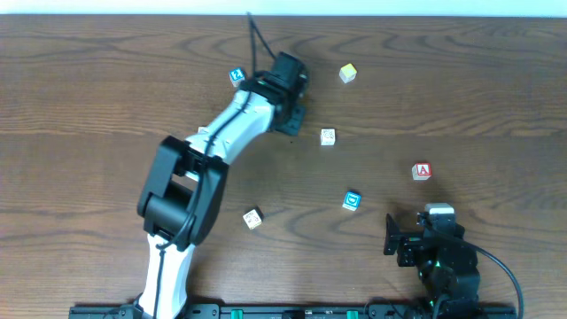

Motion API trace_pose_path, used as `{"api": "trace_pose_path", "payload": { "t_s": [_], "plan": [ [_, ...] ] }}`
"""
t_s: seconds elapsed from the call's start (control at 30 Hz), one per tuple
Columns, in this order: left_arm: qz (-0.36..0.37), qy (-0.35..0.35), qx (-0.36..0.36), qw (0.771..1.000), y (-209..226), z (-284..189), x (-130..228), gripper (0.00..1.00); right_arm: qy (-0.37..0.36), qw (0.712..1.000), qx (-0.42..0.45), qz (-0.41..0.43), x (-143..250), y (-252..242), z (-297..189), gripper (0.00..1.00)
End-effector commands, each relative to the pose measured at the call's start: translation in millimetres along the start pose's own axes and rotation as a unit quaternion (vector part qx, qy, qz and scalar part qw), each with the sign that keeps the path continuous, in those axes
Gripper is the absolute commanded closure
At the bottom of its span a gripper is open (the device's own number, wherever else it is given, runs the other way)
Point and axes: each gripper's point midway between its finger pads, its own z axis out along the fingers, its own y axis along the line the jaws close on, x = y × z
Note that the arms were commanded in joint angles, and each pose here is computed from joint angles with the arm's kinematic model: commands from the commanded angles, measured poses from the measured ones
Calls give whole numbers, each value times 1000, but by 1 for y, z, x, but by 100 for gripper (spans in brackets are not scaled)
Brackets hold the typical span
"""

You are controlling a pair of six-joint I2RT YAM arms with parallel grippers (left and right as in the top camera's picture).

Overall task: Spell out Ai2
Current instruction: 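Lift the red 'I' block and carry it toward the table center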

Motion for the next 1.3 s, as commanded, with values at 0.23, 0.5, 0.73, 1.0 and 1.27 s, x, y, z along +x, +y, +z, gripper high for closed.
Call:
{"api": "trace_pose_path", "payload": {
  "t_s": [0.23,0.5,0.73,1.0,1.27],
  "plan": [
    [-138,-1,-91,986,-3,-4,10,94,1,1000,2,-4,2,-1,1,1],
    [-173,2,-112,979,0,-5,16,94,1,1000,2,-4,2,-1,1,1],
    [-193,11,-113,975,-10,-5,24,94,1,1000,1,-4,2,-1,1,1],
    [-186,21,-115,976,-14,5,30,94,1,1000,1,-4,2,-1,1,1],
    [-188,41,-107,976,-17,18,40,89,1,1000,2,-4,2,-1,1,1]
  ]
}}
